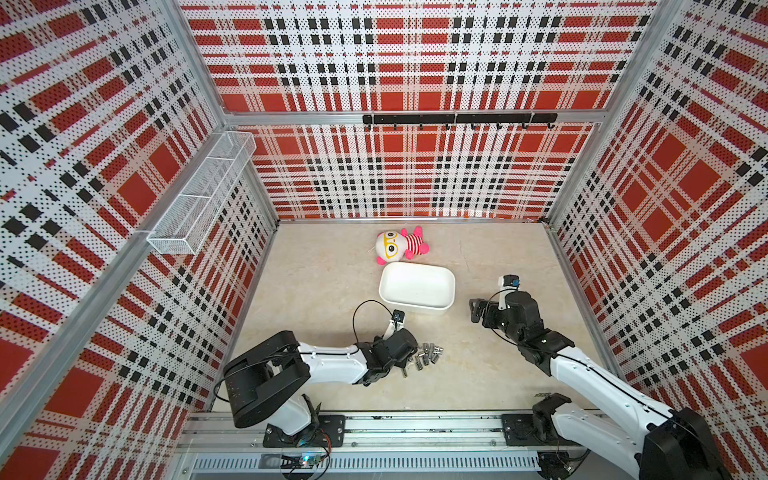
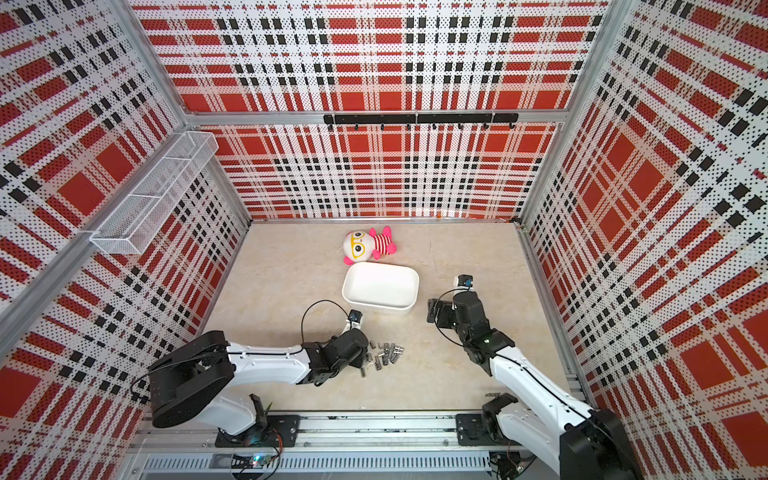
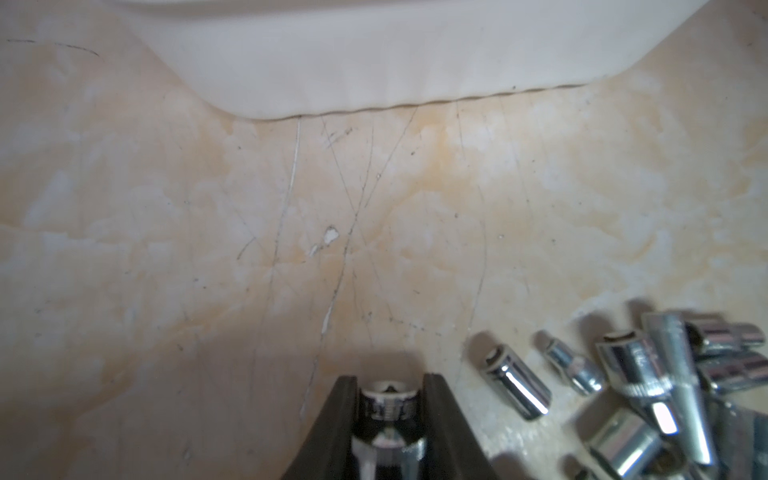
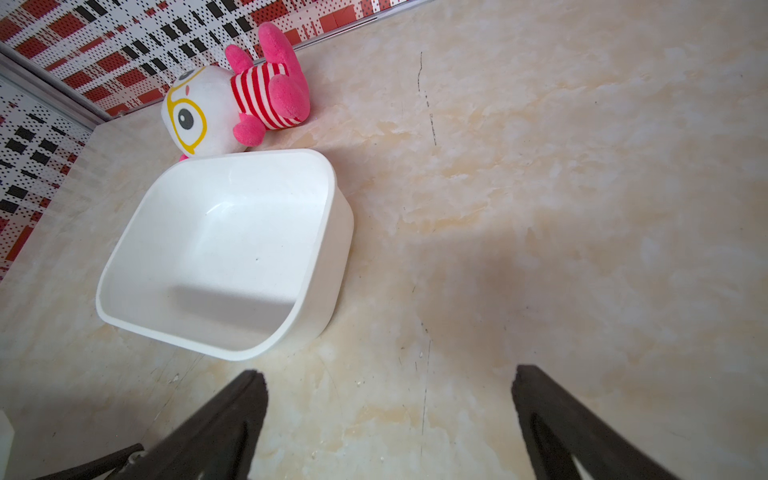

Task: Put the socket on the desktop into the storage box
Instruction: Pick up the socket head from the center of the board.

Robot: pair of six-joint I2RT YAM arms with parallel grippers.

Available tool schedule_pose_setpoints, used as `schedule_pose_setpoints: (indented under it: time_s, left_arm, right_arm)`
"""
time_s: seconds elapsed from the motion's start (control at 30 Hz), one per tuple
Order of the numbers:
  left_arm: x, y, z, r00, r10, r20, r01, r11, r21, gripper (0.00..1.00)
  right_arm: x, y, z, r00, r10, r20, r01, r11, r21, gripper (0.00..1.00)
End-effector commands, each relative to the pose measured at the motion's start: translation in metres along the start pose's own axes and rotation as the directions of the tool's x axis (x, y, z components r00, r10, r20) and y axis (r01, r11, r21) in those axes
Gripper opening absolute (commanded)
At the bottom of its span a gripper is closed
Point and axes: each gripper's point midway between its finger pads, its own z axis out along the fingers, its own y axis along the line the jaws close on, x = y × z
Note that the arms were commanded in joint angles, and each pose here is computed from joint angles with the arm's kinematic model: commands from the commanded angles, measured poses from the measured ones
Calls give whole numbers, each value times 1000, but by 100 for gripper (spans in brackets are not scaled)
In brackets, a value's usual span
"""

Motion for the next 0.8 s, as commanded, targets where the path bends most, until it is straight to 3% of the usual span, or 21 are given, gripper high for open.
schedule_pose_setpoints:
  time_s: [0.0, 0.23, 0.53, 0.67, 0.77]
  left_arm:
    - [-17, 2, -12, 998, -17, 62, 18, 1000, -2, 0]
    - [-48, -2, -40, 980, -38, 193, 39, 999, 1, 0]
    - [-138, -27, -88, 904, -209, 373, 165, 975, 148, 0]
    - [-172, -40, -76, 895, -268, 356, 202, 956, 211, 0]
    - [-190, -44, -53, 904, -248, 350, 197, 965, 173, 0]
  right_arm:
    - [-8, 4, -2, 1000, -2, 15, 2, 1000, -1, 100]
    - [-10, 3, -3, 1000, -9, 30, 9, 1000, 3, 100]
    - [-11, 5, -3, 999, -16, 41, 16, 1000, -9, 100]
    - [-12, 5, -5, 999, -12, 53, 13, 1000, -16, 100]
    - [-13, 6, -6, 998, -11, 55, 12, 1000, -22, 100]
